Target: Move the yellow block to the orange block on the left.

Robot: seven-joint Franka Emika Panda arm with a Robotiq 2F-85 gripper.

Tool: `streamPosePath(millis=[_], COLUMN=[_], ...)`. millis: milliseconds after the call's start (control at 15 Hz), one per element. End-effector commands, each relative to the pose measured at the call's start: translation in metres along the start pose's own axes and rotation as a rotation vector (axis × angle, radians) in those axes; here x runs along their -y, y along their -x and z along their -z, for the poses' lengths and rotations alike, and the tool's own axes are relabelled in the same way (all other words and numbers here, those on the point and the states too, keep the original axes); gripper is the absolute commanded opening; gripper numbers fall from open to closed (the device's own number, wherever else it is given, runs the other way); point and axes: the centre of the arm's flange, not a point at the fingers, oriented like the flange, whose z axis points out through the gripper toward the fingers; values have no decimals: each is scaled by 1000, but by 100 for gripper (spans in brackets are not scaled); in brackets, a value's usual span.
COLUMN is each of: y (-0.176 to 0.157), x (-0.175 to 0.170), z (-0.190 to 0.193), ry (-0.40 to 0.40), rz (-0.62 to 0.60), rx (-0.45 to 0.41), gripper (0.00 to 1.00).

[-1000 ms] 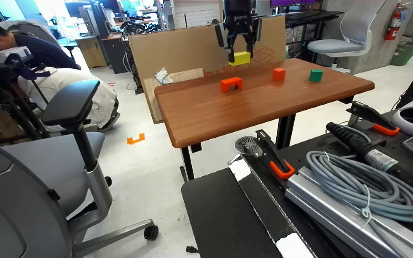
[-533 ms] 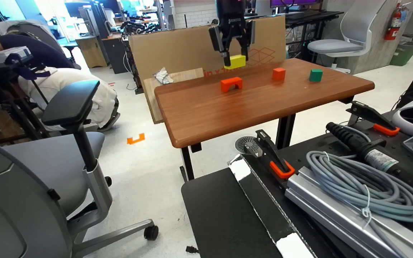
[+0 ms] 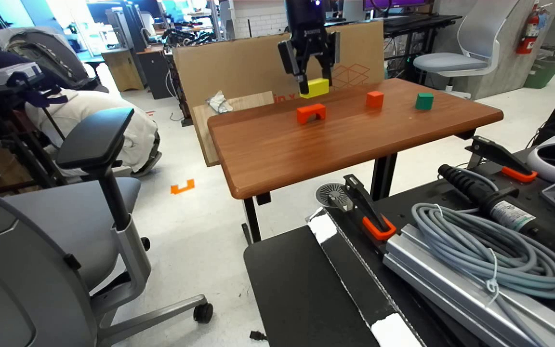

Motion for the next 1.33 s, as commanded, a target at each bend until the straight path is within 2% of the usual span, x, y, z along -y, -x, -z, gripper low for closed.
streamPosePath(millis=[0, 733, 1267], y=[-4, -8, -17], x=[3, 11, 13], z=[-4, -11, -15], ry=[-2, 4, 13], rz=[-3, -31, -94], rx=[30, 21, -3], gripper=[42, 42, 42])
